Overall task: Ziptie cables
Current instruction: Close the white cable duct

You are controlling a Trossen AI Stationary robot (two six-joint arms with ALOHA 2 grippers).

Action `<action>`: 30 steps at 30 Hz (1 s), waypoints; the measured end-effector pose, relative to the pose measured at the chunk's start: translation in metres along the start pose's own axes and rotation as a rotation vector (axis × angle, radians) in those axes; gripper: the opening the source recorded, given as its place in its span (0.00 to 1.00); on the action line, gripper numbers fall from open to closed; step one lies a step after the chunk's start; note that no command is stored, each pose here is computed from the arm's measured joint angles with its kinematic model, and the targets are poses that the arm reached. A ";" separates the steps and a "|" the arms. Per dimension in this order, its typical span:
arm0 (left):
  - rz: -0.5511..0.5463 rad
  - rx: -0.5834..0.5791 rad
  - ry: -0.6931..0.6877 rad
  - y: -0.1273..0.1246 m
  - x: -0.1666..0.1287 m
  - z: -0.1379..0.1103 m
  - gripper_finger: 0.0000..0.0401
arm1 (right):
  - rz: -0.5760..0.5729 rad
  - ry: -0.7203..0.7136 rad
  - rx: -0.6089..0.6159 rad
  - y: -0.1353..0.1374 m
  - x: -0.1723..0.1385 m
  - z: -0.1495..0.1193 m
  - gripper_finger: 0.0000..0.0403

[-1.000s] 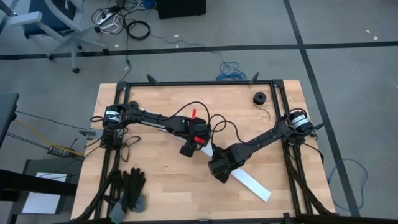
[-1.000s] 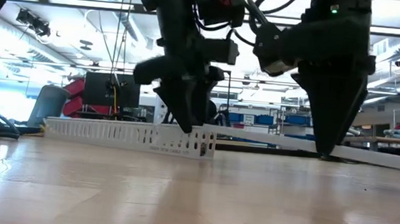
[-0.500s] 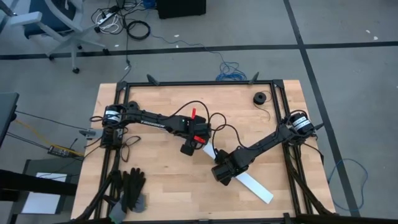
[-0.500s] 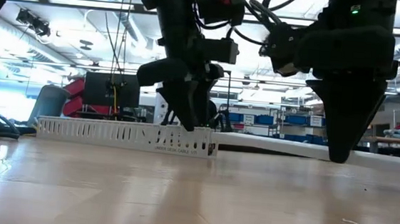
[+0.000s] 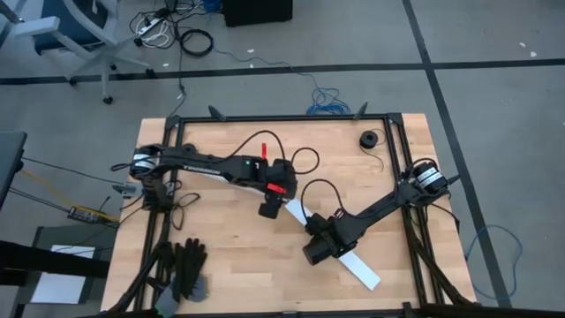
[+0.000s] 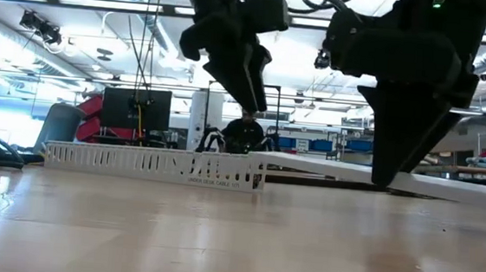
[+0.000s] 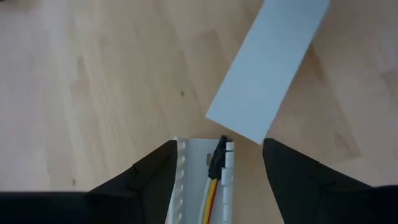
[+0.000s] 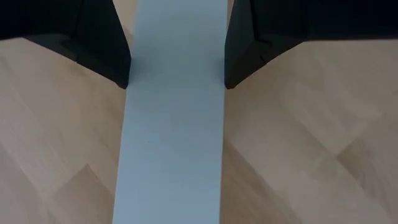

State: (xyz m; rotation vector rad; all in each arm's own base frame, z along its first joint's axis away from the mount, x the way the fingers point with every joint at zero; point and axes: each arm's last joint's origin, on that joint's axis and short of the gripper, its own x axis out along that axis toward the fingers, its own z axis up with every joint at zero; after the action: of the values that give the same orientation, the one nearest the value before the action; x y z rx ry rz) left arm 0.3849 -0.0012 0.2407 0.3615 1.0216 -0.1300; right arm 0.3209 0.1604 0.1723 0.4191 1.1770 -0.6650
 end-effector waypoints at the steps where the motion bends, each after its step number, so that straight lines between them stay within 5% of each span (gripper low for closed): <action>1: -0.003 -0.008 -0.008 -0.001 -0.001 -0.002 0.53 | -0.001 -0.006 0.001 0.000 0.001 0.000 0.54; 17: 0.024 -0.217 -0.361 -0.032 -0.027 -0.058 0.53 | 0.036 -0.100 0.031 -0.004 0.023 -0.008 0.56; 30: -0.007 -0.333 -0.373 -0.042 -0.017 -0.066 0.53 | -0.003 -0.115 -0.041 -0.007 0.024 -0.007 0.62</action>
State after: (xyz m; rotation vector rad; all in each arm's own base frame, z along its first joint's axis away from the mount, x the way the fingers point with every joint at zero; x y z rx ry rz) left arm 0.3116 -0.0186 0.2141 0.0256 0.6593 -0.0297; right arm 0.3170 0.1532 0.1478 0.3400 1.0803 -0.6581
